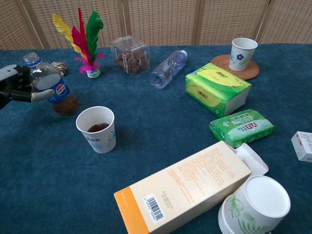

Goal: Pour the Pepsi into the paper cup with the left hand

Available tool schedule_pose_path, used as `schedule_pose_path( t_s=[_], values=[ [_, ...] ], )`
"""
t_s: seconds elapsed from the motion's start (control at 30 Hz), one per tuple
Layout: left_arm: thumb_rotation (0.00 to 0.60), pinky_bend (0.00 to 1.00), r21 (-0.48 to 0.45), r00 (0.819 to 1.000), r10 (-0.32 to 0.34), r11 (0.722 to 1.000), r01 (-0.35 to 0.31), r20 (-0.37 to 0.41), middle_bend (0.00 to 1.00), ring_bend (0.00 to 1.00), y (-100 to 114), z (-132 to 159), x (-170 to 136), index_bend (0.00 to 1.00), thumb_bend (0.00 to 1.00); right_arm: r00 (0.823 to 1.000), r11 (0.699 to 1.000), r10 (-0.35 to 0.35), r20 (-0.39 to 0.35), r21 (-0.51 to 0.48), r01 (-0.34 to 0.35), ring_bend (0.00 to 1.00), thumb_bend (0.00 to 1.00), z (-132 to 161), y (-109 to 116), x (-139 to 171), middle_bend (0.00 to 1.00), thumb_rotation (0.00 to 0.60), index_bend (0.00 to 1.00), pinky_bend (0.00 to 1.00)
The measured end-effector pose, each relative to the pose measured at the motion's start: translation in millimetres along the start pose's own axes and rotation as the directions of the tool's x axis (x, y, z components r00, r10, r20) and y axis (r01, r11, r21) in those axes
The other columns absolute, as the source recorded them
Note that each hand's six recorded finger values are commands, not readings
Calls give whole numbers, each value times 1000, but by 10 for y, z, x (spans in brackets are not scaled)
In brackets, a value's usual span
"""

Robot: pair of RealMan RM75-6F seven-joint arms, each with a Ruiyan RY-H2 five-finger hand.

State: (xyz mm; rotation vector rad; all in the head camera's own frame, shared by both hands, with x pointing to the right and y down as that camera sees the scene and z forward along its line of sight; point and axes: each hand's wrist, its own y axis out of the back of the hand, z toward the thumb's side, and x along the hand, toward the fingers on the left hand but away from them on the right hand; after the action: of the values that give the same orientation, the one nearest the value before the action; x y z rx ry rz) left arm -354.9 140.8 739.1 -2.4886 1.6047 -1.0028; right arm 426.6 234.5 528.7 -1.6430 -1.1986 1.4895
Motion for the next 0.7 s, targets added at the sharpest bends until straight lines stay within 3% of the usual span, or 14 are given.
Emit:
schedule_pose_path(
  t_s=[0.1, 0.3, 0.7],
  values=[
    [600, 194, -15, 1000, -14, 1000, 14, 2, 3, 0, -16, -12, -18, 158, 396, 1000, 1000, -2, 2, -1, 2, 0, 93, -4, 4, -1, 0, 600, 0, 0],
    [600, 106, -21, 1000, -20, 1000, 20, -1, 0, 0, 19, -67, -51, 71, 395, 1000, 1000, 1, -2, 1, -1, 0, 93, 5, -4, 2, 0, 600, 0, 0],
    [600, 4, 11, 1000, -10, 1000, 9, 15, 0, 0, 70, -114, -107, 0, 394, 1000, 1000, 1, -2, 1, -1, 0, 90, 9, -8, 0, 0, 600, 0, 0]
  ],
)
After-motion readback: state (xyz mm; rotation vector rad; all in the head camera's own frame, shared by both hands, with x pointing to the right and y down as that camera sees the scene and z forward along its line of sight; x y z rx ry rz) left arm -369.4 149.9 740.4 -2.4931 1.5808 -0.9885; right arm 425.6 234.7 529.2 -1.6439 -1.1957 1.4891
